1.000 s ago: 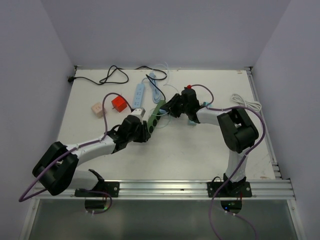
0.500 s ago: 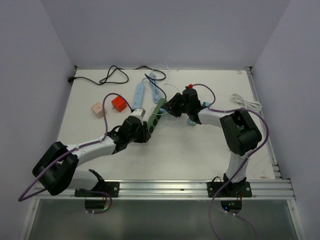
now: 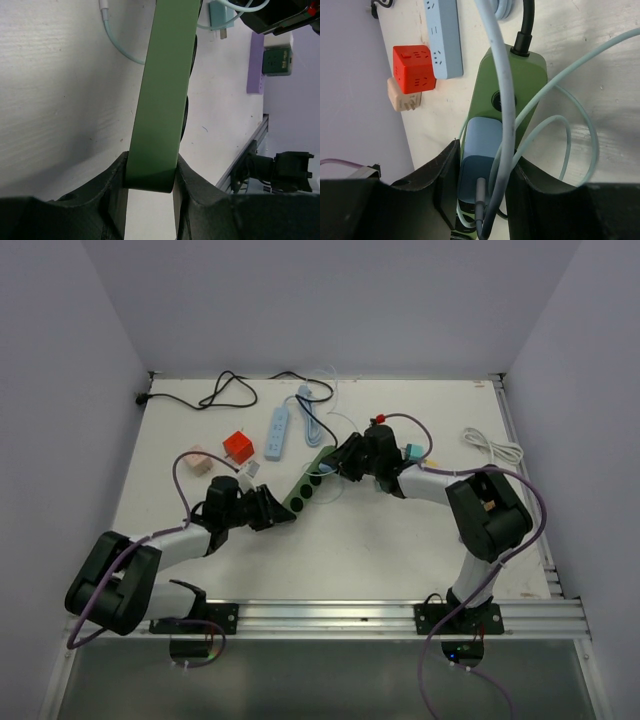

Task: Pull the plug off the socket

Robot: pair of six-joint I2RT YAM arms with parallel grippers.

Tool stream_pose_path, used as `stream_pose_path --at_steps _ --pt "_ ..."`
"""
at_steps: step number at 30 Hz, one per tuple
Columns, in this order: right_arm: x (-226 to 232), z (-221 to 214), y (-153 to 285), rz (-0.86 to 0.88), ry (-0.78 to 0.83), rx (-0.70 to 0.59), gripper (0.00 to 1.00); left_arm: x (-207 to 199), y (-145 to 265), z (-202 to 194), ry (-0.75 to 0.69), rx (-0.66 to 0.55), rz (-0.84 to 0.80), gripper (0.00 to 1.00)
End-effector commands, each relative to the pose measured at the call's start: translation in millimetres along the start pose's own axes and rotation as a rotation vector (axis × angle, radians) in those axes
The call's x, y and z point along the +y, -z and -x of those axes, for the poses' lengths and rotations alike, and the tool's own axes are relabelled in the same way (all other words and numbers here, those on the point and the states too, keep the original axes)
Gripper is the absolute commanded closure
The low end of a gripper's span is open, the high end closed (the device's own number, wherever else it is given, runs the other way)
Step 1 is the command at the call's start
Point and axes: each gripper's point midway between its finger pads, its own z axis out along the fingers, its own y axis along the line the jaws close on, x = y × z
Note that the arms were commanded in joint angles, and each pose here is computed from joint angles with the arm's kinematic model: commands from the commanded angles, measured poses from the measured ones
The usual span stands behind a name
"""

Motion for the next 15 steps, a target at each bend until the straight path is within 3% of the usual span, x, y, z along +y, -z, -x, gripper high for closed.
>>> stream_pose_path --at_steps 1,7,15 --pt "1.1 25.0 12.9 0.016 0.102 -0.102 1.00 -9.8 2.8 24.5 0.178 -0.078 -0.074 1.00" --pt "3.6 27.1 16.8 0.021 0.094 -0.113 1.00 -6.4 0.4 26.5 0.154 -0.090 -0.067 1.00" --pt "5.8 26.2 13.5 -0.028 0.058 -0.070 1.00 24.0 6.5 57.9 -0.110 -0.223 0.241 1.00"
